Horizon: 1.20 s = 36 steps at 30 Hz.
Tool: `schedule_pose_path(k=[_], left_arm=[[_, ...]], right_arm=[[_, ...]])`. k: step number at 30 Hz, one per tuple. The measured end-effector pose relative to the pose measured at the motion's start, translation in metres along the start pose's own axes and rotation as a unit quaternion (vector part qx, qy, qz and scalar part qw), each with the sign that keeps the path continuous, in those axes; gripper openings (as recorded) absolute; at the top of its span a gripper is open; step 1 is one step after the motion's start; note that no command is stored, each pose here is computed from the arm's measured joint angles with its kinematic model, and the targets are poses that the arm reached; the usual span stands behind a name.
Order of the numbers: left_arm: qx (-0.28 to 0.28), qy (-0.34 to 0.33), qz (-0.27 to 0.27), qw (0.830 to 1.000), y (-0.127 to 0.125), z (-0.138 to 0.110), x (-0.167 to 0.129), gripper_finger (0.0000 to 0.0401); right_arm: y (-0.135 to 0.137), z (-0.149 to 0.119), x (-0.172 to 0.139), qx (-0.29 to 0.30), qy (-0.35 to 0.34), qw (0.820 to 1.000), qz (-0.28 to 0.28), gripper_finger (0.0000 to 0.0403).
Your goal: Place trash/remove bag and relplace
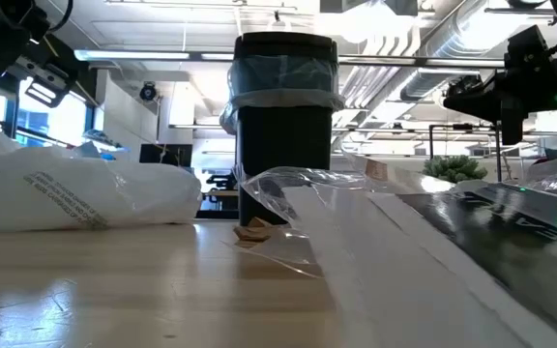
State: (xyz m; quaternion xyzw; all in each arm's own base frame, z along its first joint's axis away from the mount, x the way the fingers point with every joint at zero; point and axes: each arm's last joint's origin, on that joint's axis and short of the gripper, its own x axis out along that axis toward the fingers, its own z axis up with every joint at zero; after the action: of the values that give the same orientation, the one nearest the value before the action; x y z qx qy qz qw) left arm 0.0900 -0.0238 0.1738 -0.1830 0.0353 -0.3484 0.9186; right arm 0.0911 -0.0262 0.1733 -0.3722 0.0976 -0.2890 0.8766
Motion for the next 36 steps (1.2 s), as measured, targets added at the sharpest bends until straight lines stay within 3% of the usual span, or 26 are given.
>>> schedule_pose_path(k=[19,22,24,27,30,32,33,34,36], left_arm=[[0.0,0.0,0.0,1.0,0.0,0.0,0.0,0.0],[0.003,-0.023,0.027,0.999,0.001,0.003,0.0,0.0],[-0.024,-0.065,0.059,0.996,0.001,0.008,-0.001,0.0],[-0.036,-0.2,0.142,0.969,0.001,0.025,-0.005,0.0],[-0.072,-0.363,0.22,0.903,-0.001,0.041,-0.015,0.0],[-0.064,-0.446,0.252,0.856,-0.004,0.051,-0.021,0.0],[-0.041,-0.462,0.261,0.846,-0.006,0.056,-0.023,0.0],[-0.013,-0.461,0.26,0.848,-0.01,0.063,-0.023,0.0],[0.039,-0.431,0.249,0.867,-0.016,0.08,-0.017,0.0]], right_arm=[[0.0,0.0,0.0,0.0,0.0,1.0,0.0,0.0],[0.0,0.0,0.0,0.0,0.0,1.0,0.0,0.0],[0.0,0.0,0.0,0.0,0.0,1.0,0.0,0.0],[0.0,0.0,0.0,0.0,0.0,1.0,0.0,0.0],[0.0,0.0,0.0,0.0,0.0,1.0,0.0,0.0],[0.0,0.0,0.0,0.0,0.0,1.0,0.0,0.0],[0.0,0.0,0.0,0.0,0.0,1.0,0.0,0.0],[0.0,0.0,0.0,0.0,0.0,1.0,0.0,0.0],[0.0,0.0,0.0,0.0,0.0,1.0,0.0,0.0]])
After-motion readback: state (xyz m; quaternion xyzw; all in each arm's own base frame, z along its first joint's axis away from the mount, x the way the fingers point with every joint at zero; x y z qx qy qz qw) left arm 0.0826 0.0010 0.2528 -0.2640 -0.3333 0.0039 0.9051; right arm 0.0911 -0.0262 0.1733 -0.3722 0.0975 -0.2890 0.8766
